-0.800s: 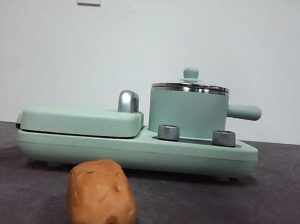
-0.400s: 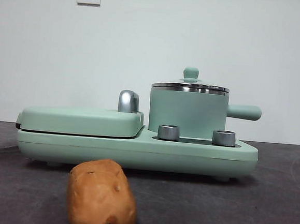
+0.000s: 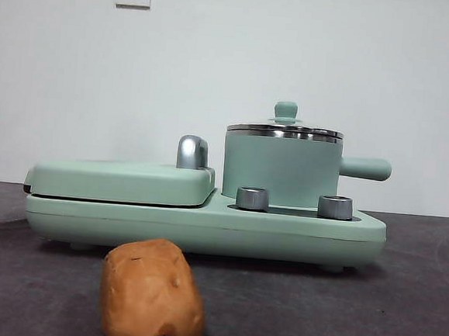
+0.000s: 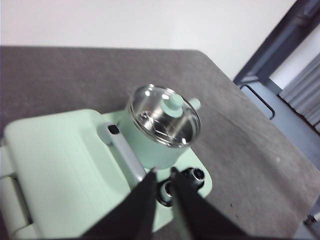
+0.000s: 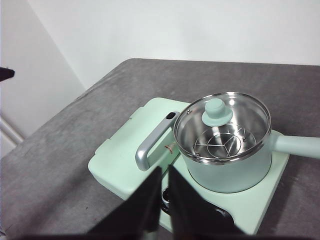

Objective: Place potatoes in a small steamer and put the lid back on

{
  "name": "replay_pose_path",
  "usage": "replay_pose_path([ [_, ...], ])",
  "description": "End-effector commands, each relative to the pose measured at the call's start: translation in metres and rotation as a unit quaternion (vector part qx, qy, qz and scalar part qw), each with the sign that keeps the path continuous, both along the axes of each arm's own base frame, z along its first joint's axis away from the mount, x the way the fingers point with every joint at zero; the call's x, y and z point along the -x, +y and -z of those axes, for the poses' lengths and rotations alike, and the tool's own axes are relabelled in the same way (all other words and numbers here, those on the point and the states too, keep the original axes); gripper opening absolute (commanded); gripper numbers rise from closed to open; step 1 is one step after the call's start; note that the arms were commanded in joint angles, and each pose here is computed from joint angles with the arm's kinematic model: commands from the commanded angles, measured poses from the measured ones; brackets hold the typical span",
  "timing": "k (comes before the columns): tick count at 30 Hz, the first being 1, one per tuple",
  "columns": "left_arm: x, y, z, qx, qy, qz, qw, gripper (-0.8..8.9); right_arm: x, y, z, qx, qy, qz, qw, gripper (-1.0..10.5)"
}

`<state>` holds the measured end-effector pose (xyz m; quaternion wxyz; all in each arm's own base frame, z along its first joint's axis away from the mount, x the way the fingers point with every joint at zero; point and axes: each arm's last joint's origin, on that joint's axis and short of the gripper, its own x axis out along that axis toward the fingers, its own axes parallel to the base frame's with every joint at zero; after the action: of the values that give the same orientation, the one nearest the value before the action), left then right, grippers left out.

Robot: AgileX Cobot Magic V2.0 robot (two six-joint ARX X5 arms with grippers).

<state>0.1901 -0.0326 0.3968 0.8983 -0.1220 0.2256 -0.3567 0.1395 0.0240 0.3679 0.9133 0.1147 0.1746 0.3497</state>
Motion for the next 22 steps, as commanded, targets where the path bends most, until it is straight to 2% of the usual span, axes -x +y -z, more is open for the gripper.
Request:
replay_pose_path([
  [1,-0.002,-0.004,-0.005,-0.002,-0.012,0.014,1.0,2.27,0.001,0.0,-0.006,0.001,-0.014,-0.004,1.0,1.6],
  [4,-0.004,-0.01,-0.003,-0.002,-0.008,0.029,1.0,3.97,0.001,0.0,-0.006,0.0,-0.013,-0.004,1.0,3.1],
  [8,-0.007,-0.022,-0.001,0.002,-0.003,0.069,0.998,4.47,0.001,0.0,-0.006,-0.007,-0.002,-0.001,1.0,4.4],
  [13,-0.022,-0.044,0.005,-0.003,0.02,0.11,0.994,4.77,0.001,0.0,-0.005,-0.009,0.007,-0.001,1.0,4.6],
  [18,-0.054,-0.074,0.011,-0.026,0.048,0.122,0.991,4.77,0.002,0.0,-0.004,-0.009,0.013,-0.001,1.0,4.5],
  [22,-0.085,-0.103,0.014,-0.072,0.069,0.116,0.988,4.76,0.002,0.0,-0.003,-0.015,0.02,0.001,1.0,4.5],
])
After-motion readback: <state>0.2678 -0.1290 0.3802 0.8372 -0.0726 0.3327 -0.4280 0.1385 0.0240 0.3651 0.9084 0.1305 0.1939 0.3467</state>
